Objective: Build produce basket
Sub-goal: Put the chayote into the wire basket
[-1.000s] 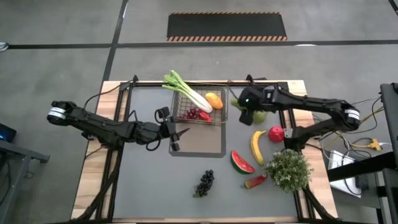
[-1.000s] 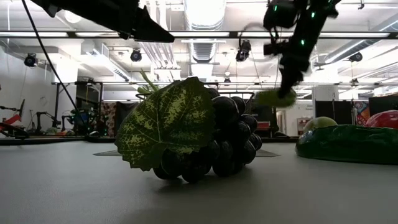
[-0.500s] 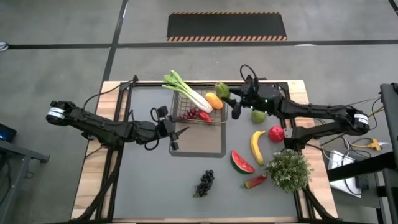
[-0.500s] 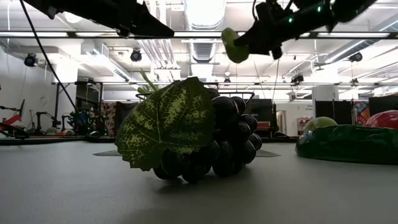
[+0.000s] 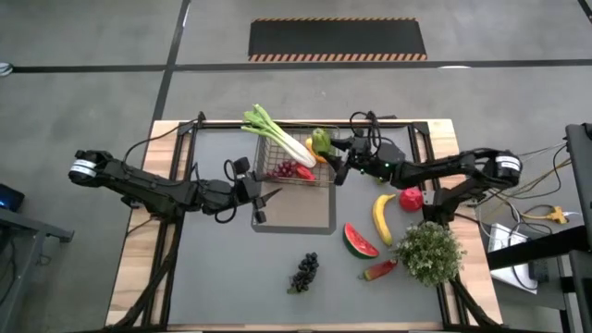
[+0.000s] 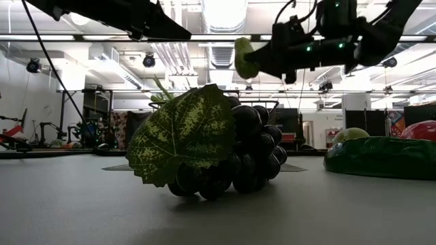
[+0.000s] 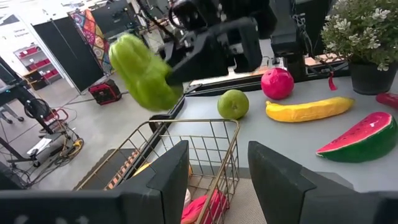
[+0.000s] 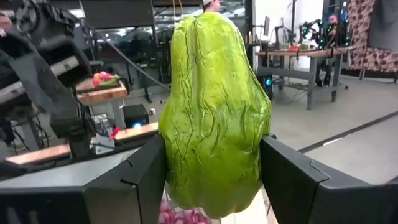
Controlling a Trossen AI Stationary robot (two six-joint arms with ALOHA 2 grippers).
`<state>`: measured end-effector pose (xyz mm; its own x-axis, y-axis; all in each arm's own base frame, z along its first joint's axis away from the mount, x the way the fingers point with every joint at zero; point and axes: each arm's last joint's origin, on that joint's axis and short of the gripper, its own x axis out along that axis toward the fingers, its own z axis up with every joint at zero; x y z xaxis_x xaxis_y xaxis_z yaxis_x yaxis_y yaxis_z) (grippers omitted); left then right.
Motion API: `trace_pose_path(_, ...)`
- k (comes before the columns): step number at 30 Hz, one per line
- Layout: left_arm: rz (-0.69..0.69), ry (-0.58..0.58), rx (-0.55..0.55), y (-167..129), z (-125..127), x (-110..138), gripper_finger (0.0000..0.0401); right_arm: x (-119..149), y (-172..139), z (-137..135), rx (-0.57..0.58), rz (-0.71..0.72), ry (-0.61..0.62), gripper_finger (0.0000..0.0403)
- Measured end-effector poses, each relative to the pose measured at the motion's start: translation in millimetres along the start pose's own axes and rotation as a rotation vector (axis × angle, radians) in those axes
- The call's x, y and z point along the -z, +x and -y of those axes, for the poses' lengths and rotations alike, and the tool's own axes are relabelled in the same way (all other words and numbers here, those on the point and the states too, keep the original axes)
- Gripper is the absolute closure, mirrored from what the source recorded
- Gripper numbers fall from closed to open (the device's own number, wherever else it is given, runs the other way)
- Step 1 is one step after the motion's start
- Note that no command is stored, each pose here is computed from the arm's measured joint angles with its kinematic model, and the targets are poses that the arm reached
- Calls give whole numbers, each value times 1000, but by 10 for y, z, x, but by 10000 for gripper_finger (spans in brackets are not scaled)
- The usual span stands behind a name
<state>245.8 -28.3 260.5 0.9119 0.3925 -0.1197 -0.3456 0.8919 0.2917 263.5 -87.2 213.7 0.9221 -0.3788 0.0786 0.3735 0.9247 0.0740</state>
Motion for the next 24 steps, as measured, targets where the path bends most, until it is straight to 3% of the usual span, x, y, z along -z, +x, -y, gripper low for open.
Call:
trace_pose_path(18, 2, -4, 1, -2, 0, -2, 253, 205, 92, 7, 3, -94, -21, 193)
trace_pose_path(24, 2, -4, 1, -2, 0, -3, 253, 293, 79, 21, 35, -185, -9, 149)
